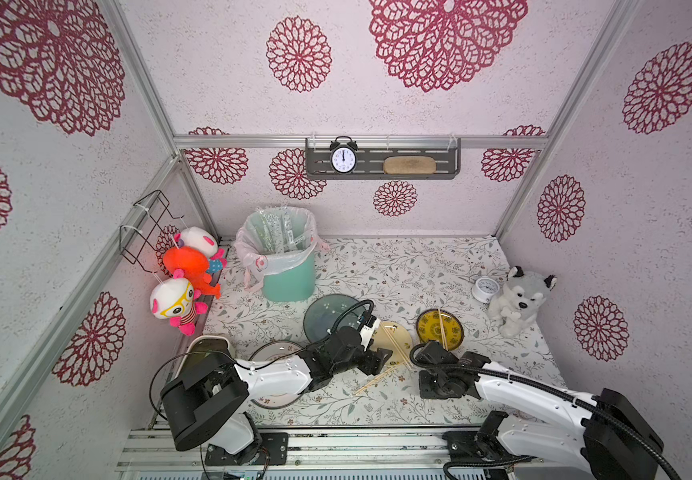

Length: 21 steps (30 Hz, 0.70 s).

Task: Remove the packaging of disposable chopsticks
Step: Pick up the disposable chopsticks from the center of the board.

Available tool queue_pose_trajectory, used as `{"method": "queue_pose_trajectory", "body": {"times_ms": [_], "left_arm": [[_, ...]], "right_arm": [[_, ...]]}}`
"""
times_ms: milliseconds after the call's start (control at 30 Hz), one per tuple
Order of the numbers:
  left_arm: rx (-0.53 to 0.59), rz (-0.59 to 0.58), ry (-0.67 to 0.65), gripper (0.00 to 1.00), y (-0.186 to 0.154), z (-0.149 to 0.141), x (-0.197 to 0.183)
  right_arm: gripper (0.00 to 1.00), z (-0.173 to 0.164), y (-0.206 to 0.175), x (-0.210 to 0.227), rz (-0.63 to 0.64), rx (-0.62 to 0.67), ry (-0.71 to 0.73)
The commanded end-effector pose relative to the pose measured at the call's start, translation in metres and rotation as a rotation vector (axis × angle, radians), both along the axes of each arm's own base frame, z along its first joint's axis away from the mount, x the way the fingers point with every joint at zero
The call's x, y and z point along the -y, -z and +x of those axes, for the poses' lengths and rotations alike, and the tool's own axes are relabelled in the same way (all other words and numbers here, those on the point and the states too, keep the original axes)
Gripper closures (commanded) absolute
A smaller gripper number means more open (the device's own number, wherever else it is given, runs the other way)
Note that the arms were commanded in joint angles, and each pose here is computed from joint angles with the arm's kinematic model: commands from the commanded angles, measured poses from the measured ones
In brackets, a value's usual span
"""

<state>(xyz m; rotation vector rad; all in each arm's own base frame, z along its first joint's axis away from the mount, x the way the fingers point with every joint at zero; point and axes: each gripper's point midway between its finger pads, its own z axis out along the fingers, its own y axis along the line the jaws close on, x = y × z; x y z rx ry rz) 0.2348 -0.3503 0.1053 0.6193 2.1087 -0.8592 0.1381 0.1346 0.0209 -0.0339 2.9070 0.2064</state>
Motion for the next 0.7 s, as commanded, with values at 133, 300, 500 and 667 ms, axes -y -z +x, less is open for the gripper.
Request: {"method": "queue_pose_trajectory", "body": {"times_ms": [133, 300, 500, 667], "left_arm": [[-0.018, -0.073, 0.042, 0.34, -0.018, 0.006, 0.017], [-0.089, -0.163, 0.142, 0.65, -0.022, -0.009, 0.035], [-0.216, -0.126, 0.255, 0.48, -0.012, -0.051, 0.046], [-0.413, -0.213, 0.328, 0.41, 0.007, -0.076, 0.062]], "right_arm": [[1.00, -0.002, -0.006, 0.004, 0.009, 0.020, 0.001], [1.00, -0.002, -0.017, -0.007, 0.117, 0.045, 0.015], [1.00, -0.008, -0.025, -0.011, 0.194, 0.043, 0.023], [1.00, -0.012, -0.027, -0.004, 0.197, 0.041, 0.033]]}}
